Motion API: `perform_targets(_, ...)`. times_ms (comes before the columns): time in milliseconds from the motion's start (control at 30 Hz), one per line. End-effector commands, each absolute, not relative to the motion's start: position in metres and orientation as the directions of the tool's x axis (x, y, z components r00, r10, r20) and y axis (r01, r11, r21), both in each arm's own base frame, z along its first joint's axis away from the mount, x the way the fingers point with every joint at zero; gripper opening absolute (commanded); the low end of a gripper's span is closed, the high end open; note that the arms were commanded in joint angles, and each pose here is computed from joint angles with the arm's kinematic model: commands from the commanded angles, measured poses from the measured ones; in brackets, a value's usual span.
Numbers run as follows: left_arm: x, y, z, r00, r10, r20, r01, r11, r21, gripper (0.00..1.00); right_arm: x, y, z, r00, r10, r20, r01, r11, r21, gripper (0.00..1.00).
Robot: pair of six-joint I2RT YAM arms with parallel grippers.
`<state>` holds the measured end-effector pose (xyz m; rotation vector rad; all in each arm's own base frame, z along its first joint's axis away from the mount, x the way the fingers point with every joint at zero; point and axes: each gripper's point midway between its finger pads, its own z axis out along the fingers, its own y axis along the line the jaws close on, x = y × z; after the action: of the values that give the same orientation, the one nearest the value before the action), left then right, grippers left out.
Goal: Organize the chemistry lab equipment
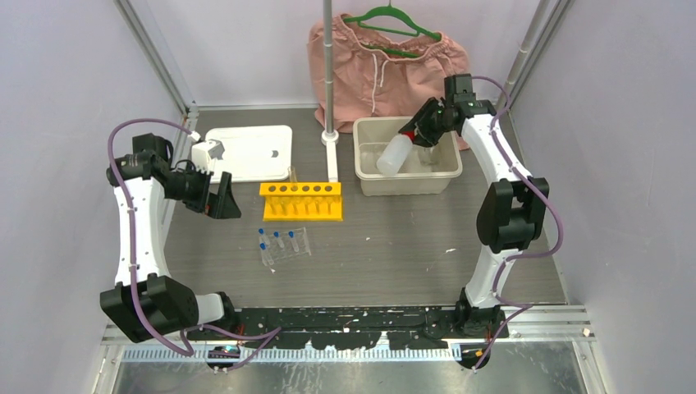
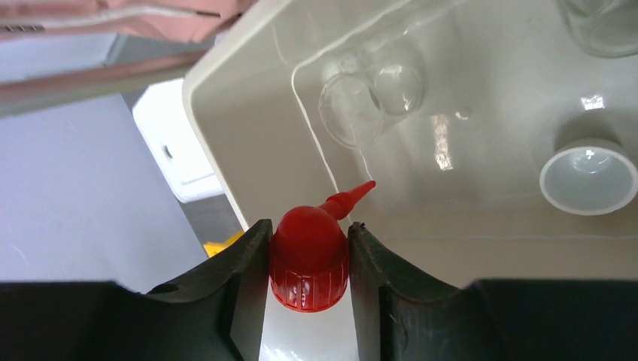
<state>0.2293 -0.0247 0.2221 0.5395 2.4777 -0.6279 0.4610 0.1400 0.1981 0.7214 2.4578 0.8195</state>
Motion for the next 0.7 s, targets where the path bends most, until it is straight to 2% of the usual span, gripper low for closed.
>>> perform_targets(0, 0.24, -0.024, 0.226, -0.765, 0.231, -0.602, 0.493, 0.81, -0.317, 0.97, 0.482, 0.133, 0.243, -0.676, 0.675, -0.296, 0.302, 0.621, 0.724, 0.01)
perform_targets(300, 0.266, -0.015, 0.197, -0.8, 0.245, -0.547, 0.486, 0.8, -0.351, 0.91, 0.499, 0.12, 0.195, -0.637, 0.691, -0.342, 0.394, 0.673, 0.626, 0.01)
perform_targets(433, 0.286, -0.011, 0.181, -0.81, 0.286, -0.512, 0.495, 0.802, -0.334, 0.89, 0.497, 0.12, 0.177, -0.623, 0.676, -0.393, 0.412, 0.711, 0.57, 0.05)
perform_targets(667, 0.32, 0.0, 0.158, -0.828, 0.339, -0.446, 0.492, 0.821, -0.29, 0.87, 0.503, 0.126, 0.171, -0.568, 0.694, -0.443, 0.425, 0.708, 0.564, 0.06)
